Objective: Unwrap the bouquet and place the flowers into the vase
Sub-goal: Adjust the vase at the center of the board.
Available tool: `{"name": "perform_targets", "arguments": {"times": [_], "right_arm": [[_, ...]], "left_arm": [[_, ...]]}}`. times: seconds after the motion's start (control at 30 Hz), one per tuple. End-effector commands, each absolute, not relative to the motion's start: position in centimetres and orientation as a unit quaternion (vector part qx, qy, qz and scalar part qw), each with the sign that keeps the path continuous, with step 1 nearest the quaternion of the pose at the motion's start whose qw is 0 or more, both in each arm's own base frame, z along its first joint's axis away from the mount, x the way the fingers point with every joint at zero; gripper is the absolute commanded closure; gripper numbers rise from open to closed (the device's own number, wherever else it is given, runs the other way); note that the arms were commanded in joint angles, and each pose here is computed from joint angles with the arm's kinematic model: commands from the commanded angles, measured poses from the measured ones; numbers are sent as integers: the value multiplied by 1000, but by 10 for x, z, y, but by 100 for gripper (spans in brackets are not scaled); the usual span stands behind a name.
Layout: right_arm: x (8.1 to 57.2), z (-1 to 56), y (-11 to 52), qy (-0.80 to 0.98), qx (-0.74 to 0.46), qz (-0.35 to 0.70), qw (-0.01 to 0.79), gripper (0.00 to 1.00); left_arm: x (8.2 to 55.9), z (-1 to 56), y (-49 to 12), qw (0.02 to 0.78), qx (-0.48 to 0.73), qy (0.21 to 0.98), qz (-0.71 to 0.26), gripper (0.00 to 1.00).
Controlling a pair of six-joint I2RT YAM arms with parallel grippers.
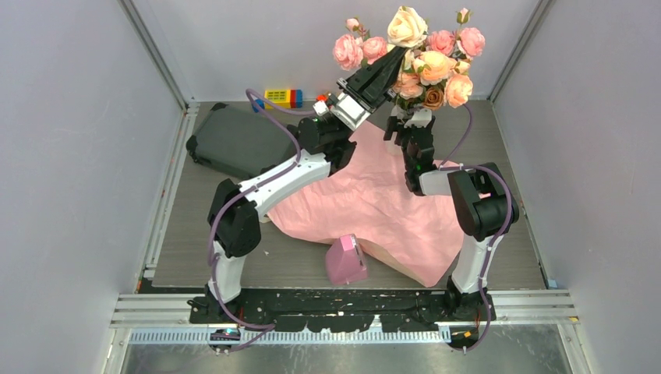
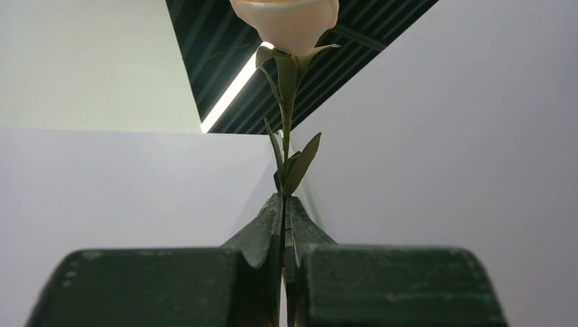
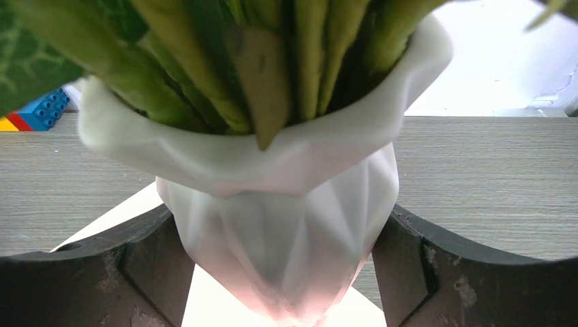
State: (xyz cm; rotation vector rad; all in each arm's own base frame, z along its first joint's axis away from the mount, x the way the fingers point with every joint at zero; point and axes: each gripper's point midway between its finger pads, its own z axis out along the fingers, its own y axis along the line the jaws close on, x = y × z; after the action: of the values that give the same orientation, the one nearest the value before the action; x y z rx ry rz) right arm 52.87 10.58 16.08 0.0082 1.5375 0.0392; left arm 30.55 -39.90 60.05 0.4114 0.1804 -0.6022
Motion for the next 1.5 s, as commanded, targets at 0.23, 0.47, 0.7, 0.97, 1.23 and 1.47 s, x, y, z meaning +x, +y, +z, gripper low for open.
{"name": "perform_targets", "arguments": {"times": [0.23,0.47,0.7,0.97,1.23,1.47], "right_arm": [[517,140,123,725,-14,40,688,100],[520,142,119,722,-11,24,692,89],[528,142,114,718,4,11,696,84],[531,143,112,717,8,7,697,75],[536,144,108,716,7,-8,698,66],[545,147,105,710,13,-17,704,62]], "left_arm": [[312,615,-384,940,180,50,-285,100],[314,611,-384,939,180,53,-289,100],[312,606,-379,939,177,56,-289,100],[309,605,-376,940,178,58,-287,100],[308,604,-374,940,180,60,-284,100],[307,602,-373,940,181,64,-283,100]]}}
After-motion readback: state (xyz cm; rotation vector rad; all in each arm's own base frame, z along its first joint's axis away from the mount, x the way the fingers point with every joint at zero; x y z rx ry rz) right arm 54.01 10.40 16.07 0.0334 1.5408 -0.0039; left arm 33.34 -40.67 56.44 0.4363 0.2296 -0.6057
